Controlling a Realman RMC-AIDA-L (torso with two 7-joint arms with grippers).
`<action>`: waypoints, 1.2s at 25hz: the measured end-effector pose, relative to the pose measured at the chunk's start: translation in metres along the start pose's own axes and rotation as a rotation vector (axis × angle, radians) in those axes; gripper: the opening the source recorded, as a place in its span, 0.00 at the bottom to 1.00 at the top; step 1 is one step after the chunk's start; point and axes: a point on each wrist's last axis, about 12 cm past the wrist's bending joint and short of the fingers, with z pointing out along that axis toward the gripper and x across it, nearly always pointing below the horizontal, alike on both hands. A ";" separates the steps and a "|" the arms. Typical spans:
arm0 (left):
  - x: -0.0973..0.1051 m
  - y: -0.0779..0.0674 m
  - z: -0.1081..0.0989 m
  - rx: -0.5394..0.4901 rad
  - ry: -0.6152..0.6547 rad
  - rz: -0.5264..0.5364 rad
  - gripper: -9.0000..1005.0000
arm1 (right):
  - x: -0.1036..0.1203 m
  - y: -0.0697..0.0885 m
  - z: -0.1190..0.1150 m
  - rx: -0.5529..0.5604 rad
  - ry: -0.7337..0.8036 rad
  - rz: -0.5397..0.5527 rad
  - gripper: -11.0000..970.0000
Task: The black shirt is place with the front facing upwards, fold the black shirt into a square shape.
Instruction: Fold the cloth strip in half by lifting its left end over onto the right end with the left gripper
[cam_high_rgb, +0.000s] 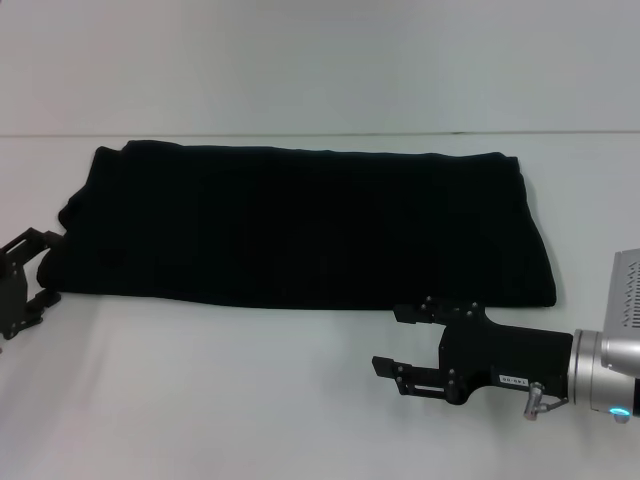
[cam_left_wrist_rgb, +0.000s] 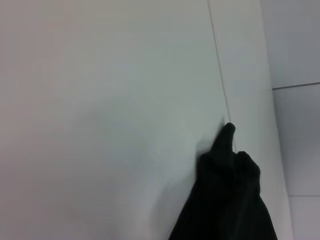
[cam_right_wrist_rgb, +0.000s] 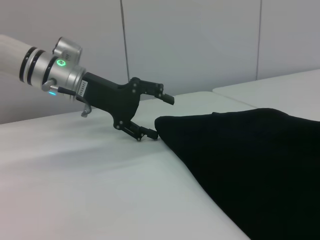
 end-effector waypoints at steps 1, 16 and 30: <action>0.000 0.000 0.001 -0.004 -0.004 0.000 0.88 | 0.000 0.000 0.000 0.000 0.000 0.001 0.79; -0.005 -0.013 0.019 -0.035 -0.033 0.046 0.86 | -0.003 -0.002 0.002 0.002 -0.009 0.004 0.79; -0.001 -0.024 0.030 -0.051 0.017 0.165 0.76 | -0.005 -0.002 0.002 0.001 -0.024 0.008 0.78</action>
